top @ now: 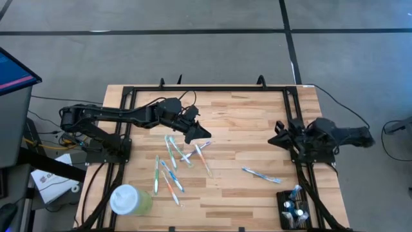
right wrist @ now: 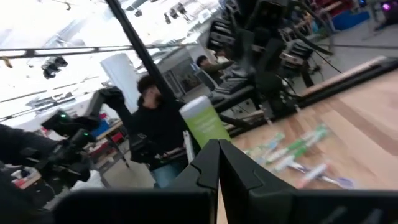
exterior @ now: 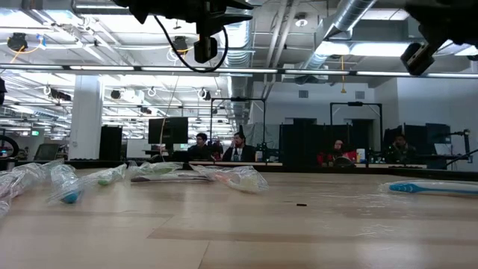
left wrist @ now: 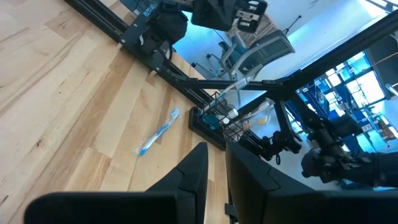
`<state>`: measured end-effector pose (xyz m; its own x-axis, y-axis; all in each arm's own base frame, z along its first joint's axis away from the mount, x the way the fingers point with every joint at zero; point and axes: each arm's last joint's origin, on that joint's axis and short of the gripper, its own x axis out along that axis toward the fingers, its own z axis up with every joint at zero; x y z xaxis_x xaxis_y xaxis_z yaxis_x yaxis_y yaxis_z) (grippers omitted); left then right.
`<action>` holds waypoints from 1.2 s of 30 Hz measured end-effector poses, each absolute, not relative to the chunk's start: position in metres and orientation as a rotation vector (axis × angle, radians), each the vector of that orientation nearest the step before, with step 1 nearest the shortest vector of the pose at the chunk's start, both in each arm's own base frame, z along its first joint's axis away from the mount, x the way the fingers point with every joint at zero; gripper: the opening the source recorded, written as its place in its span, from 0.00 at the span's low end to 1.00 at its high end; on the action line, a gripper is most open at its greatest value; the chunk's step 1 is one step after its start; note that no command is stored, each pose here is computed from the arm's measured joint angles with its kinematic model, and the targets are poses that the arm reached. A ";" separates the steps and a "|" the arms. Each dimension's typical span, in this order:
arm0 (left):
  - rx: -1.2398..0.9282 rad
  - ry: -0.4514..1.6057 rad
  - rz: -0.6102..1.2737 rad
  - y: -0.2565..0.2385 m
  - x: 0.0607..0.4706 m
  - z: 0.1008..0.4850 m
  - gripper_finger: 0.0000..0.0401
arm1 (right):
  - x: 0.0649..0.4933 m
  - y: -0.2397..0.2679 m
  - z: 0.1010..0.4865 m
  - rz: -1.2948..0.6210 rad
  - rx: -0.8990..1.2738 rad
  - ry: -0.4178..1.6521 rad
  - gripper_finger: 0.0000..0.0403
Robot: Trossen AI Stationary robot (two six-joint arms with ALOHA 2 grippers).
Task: Pick & Place toothbrushing station
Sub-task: Put the top left green toothbrush into the black organizer
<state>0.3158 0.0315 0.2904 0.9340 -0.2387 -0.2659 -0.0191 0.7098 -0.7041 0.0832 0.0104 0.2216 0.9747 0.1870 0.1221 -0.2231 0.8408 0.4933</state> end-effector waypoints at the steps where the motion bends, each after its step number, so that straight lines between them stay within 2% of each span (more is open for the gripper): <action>1: -0.776 0.353 -0.125 0.031 0.316 0.290 0.13 | 0.083 0.009 0.221 0.209 0.533 -0.061 0.00; 13: -0.767 0.353 -0.126 0.032 0.316 0.290 0.13 | 0.103 -0.009 0.206 0.102 0.595 0.111 0.00; 19: -0.753 0.350 -0.124 0.033 0.316 0.290 0.13 | 0.114 -0.016 0.204 0.118 0.607 0.151 0.00; 36: -0.720 0.347 -0.130 0.033 0.316 0.290 0.13 | 0.155 -0.029 0.254 0.108 0.534 0.252 0.00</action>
